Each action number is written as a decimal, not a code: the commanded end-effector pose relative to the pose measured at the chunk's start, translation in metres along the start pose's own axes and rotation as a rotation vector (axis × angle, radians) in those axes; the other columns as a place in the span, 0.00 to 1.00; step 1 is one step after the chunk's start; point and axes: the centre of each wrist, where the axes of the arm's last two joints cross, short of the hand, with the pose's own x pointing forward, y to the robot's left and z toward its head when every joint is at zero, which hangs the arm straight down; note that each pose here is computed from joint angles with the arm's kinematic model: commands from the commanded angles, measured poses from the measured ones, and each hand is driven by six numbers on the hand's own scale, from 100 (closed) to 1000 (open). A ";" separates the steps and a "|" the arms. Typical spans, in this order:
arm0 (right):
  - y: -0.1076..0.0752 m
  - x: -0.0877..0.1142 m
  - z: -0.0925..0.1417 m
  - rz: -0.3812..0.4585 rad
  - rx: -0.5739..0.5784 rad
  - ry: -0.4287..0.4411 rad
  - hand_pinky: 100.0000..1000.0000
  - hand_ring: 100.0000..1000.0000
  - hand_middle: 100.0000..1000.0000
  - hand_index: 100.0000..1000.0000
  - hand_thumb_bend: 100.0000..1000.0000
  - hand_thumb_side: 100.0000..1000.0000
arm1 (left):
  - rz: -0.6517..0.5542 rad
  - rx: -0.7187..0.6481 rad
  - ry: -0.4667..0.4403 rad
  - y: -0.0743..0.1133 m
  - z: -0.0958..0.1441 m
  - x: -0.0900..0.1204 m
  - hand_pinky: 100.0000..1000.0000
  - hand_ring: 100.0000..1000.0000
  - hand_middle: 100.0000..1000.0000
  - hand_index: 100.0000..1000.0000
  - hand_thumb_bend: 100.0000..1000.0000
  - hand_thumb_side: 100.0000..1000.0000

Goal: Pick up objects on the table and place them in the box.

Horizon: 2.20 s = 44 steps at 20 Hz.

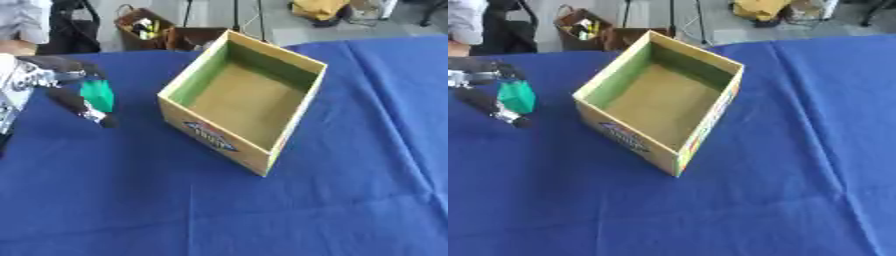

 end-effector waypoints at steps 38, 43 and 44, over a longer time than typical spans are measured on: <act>-0.007 0.003 -0.007 -0.008 -0.026 -0.012 0.76 0.79 0.69 0.67 0.00 1.00 | 0.021 0.073 0.102 0.037 0.041 -0.041 0.97 0.96 1.00 1.00 0.64 0.75; -0.006 0.004 -0.007 -0.013 -0.029 -0.009 0.75 0.79 0.69 0.66 0.00 1.00 | 0.019 0.057 0.107 0.034 0.038 -0.042 0.96 0.96 1.00 1.00 0.56 0.73; -0.006 0.004 -0.007 -0.014 -0.030 -0.008 0.75 0.78 0.69 0.66 0.00 1.00 | 0.021 0.053 0.104 0.033 0.038 -0.042 0.96 0.95 1.00 1.00 0.51 0.72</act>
